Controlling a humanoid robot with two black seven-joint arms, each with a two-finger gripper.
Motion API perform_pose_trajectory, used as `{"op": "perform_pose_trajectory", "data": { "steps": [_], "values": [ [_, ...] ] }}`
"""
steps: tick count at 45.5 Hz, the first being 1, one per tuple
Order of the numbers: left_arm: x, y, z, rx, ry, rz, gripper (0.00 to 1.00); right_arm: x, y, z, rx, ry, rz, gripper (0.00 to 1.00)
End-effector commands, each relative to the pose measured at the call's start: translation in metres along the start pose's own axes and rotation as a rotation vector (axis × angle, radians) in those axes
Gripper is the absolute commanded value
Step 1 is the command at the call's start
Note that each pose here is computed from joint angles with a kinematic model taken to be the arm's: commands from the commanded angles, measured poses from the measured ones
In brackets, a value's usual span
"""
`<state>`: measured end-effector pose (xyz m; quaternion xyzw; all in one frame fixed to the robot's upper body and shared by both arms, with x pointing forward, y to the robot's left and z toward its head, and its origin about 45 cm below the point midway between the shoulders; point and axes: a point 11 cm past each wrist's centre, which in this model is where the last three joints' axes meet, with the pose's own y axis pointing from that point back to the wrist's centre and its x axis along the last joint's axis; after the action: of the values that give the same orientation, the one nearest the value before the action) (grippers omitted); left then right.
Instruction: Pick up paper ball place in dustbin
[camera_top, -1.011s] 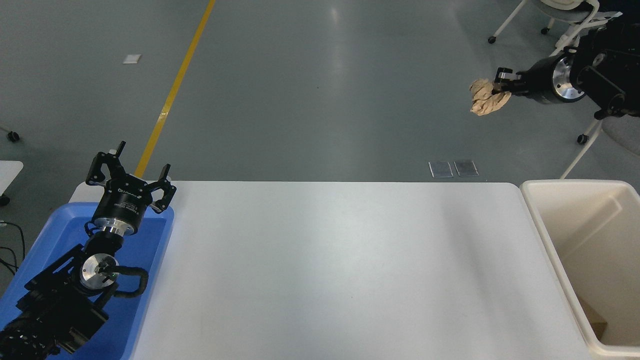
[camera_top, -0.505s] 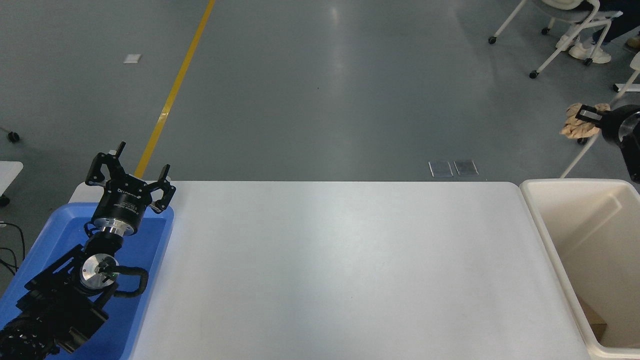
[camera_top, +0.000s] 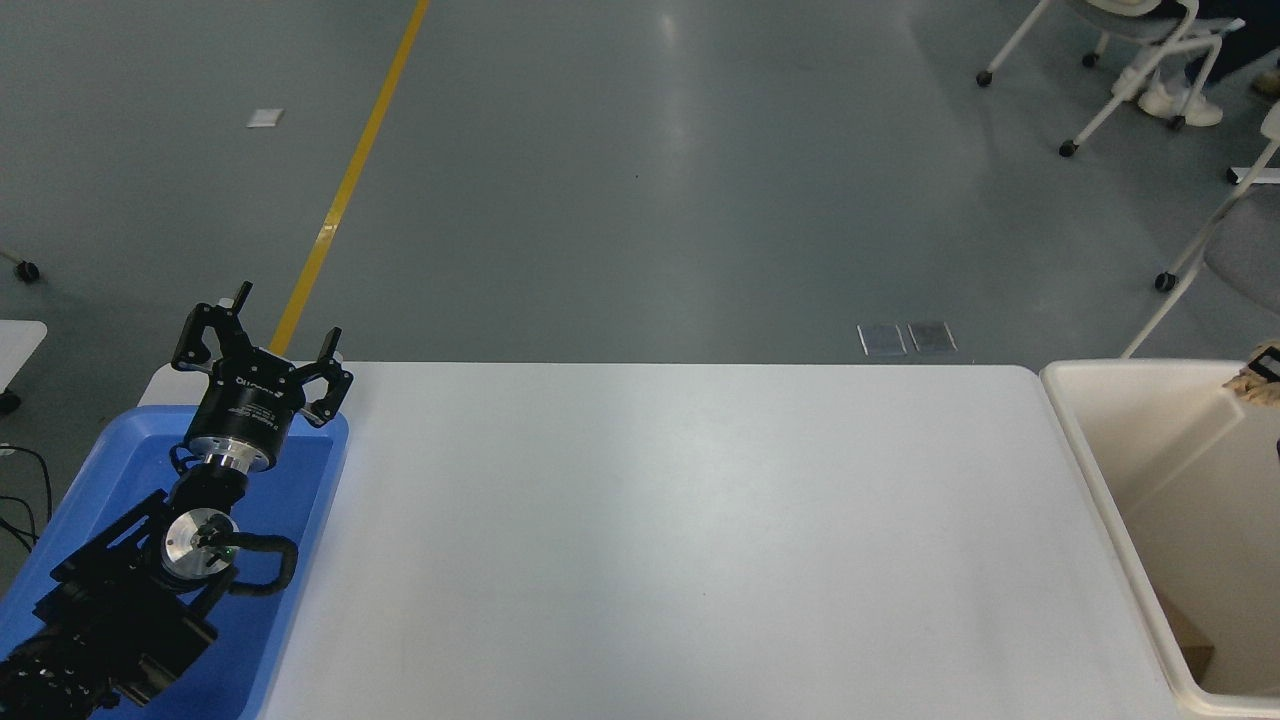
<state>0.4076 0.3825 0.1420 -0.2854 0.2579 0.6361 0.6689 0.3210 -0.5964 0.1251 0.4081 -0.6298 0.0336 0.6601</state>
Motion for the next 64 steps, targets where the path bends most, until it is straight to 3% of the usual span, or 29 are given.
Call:
{"op": "perform_pose_trajectory", "data": {
  "steps": [1, 11, 13, 18, 22, 23, 34, 41, 53, 64],
  "values": [
    [0.0, 0.0, 0.0, 0.0, 0.0, 0.001, 0.99, -0.058, 0.007, 0.038, -0.078, -0.065, -0.032, 0.0],
    [0.0, 0.0, 0.0, 0.001, -0.001, -0.001, 0.99, -0.074, 0.01, 0.032, -0.072, -0.076, -0.047, 0.03],
    [0.0, 0.0, 0.0, 0.001, -0.001, 0.0, 0.99, -0.074, 0.01, 0.032, -0.072, -0.075, -0.047, 0.15],
    [0.0, 0.0, 0.0, 0.001, -0.001, 0.0, 0.99, -0.074, 0.01, 0.03, -0.065, -0.066, -0.05, 0.67],
    [0.0, 0.0, 0.0, 0.001, -0.001, 0.0, 0.99, -0.072, 0.01, 0.027, -0.061, -0.071, -0.045, 0.98],
    [0.0, 0.0, 0.0, 0.001, -0.001, 0.0, 0.99, -0.073, 0.01, 0.027, -0.06, -0.073, -0.048, 1.0],
    [0.0, 0.0, 0.0, 0.001, -0.001, 0.0, 0.99, -0.067, 0.008, 0.02, -0.048, -0.071, -0.048, 1.0],
    [0.0, 0.0, 0.0, 0.001, -0.001, -0.001, 0.99, -0.026, 0.002, -0.017, 0.018, -0.071, -0.014, 1.0],
    [0.0, 0.0, 0.0, 0.0, 0.001, -0.002, 0.99, 0.03, 0.021, -0.133, 0.221, 0.138, -0.019, 1.0],
    [0.0, 0.0, 0.0, 0.0, 0.001, -0.002, 0.99, 0.045, 0.074, -0.199, 0.331, 0.259, -0.165, 1.0]
  ]
}}
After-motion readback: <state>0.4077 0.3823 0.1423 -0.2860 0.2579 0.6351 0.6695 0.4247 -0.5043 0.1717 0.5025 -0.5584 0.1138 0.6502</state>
